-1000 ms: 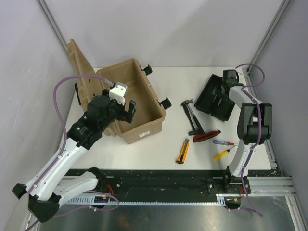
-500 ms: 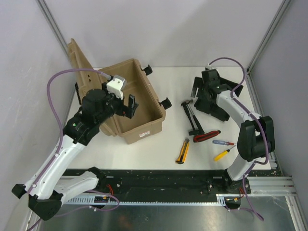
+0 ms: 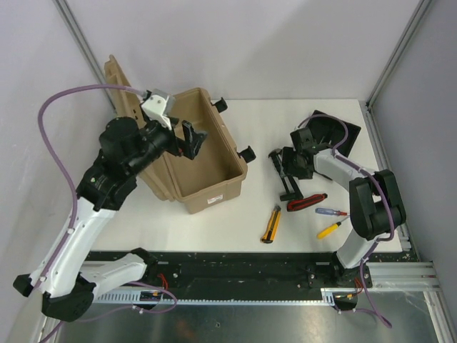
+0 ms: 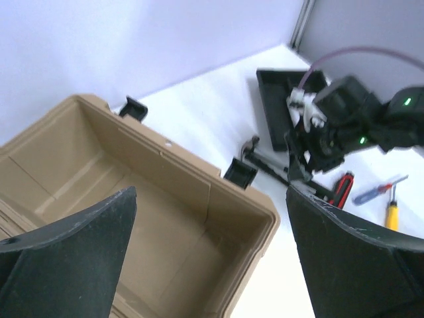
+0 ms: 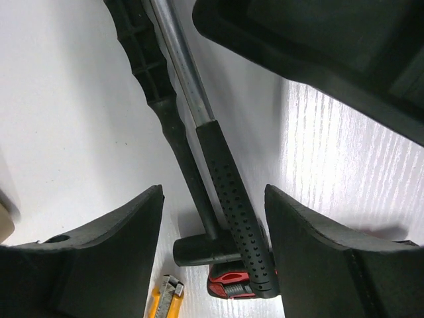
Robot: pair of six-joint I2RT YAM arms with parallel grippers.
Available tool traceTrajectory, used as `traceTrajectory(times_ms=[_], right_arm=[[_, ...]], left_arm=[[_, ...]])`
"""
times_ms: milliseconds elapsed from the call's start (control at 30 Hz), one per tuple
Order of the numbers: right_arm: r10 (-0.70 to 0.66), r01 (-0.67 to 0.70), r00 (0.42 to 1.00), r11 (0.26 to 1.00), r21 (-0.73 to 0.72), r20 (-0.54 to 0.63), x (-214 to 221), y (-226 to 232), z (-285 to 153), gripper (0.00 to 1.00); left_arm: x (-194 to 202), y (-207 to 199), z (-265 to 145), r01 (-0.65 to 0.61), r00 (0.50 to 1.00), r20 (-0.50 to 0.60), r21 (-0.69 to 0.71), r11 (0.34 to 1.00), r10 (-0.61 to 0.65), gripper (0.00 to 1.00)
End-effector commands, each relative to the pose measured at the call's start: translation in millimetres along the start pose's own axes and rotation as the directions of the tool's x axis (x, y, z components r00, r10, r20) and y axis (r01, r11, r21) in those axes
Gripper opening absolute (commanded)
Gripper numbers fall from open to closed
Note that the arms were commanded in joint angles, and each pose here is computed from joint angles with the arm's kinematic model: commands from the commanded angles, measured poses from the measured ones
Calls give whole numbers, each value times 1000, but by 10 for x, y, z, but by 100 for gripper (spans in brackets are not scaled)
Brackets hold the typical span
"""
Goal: Pack the tool kit
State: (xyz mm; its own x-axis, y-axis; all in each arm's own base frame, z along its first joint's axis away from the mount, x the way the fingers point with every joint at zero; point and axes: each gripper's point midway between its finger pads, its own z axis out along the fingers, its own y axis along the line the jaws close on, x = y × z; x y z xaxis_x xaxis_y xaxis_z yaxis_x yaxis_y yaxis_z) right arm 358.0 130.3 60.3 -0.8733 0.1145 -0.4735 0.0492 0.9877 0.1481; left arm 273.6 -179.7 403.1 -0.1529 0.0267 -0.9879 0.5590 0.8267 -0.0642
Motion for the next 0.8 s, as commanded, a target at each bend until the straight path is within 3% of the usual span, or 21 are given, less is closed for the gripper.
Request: traceTrajectory(times_ms=[0,167,333,567,767], right_arm=[[-10,10,1000,1000,-26,-2,10,50,104,66],[-18,17,999,999,-38,-31,87,82,208,59],[-30,25,998,997,-75,-63,167,166,241,41],[-37,30,997,994,-103,-64,177,242,228,21],[-29,25,999,995,-94,-44,130,233,176,2]], left_arm=[[-599,94,-232,40,987,160,-69,997,-28,99],[-754,629,-497,135,972,231,-371,919,-50,99],[-569,1094,-720,150,985,163,-624,767,-60,99],[-306,1542,-926,197,979,122,-755,625,-161,100],[-169,1720,-885,214,971,96,-767,605,-221,99]])
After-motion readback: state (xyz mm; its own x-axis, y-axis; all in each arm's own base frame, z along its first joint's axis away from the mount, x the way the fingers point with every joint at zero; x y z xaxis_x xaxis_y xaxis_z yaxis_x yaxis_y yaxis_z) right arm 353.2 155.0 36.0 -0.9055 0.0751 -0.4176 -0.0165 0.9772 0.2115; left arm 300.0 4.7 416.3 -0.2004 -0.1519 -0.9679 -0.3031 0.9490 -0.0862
